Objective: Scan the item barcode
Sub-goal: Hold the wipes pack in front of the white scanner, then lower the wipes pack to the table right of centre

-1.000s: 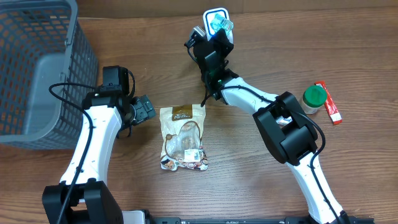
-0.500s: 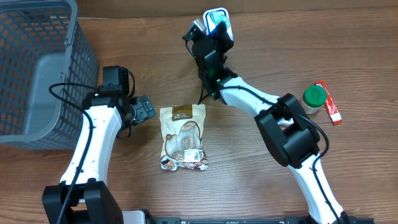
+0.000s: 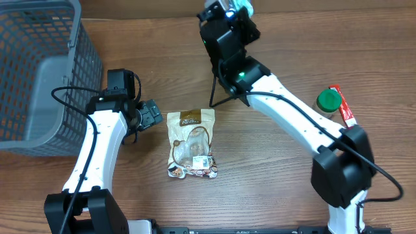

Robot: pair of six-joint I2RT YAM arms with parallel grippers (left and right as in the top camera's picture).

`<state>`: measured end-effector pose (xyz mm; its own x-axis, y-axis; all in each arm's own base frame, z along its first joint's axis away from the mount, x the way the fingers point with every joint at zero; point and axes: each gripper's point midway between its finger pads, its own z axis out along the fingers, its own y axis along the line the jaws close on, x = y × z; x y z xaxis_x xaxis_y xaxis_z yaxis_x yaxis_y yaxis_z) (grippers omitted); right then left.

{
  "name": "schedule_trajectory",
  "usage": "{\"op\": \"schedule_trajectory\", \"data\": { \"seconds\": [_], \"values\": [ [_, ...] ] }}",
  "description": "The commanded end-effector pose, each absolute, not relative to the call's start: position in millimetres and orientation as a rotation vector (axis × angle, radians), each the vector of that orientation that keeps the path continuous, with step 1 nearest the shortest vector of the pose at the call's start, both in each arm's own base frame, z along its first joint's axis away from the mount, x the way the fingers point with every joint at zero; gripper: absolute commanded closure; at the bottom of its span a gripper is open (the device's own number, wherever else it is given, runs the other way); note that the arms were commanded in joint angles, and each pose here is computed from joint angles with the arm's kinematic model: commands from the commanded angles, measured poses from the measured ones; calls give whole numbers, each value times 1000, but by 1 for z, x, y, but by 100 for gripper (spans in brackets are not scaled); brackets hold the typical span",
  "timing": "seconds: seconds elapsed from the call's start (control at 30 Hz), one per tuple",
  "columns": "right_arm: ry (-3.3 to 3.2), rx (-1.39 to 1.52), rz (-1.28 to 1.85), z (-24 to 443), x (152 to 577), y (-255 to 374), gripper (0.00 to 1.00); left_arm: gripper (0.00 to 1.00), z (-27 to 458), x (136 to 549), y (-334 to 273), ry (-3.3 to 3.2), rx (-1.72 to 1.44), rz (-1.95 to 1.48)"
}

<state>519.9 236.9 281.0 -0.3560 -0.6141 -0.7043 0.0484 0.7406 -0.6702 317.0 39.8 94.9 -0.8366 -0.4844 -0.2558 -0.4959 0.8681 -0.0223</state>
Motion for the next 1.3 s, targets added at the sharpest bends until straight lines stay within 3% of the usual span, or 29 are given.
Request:
{"op": "schedule_trajectory", "data": {
  "seconds": [0.0,0.27,0.5,0.9,1.03,1.1,1.27],
  "values": [
    [1876,-259,-509,297,504,232,97,0,100,321,43,2771,-729,78],
    [2334,-498,-144,219,431,253,97,0,100,321,43,2772,-729,78],
    [2829,-805,37,158,321,240,96,0,100,321,43,2772,-729,78],
    [3038,-778,-93,113,295,192,96,0,100,321,43,2771,-729,78],
    [3048,-705,-213,92,305,163,96,0,100,321,43,2772,-729,78],
    [3043,-657,-252,82,312,150,85,0,100,321,43,2772,-729,78],
    [3035,-566,-237,71,325,136,21,0,100,321,43,2772,-729,78]
  ]
}}
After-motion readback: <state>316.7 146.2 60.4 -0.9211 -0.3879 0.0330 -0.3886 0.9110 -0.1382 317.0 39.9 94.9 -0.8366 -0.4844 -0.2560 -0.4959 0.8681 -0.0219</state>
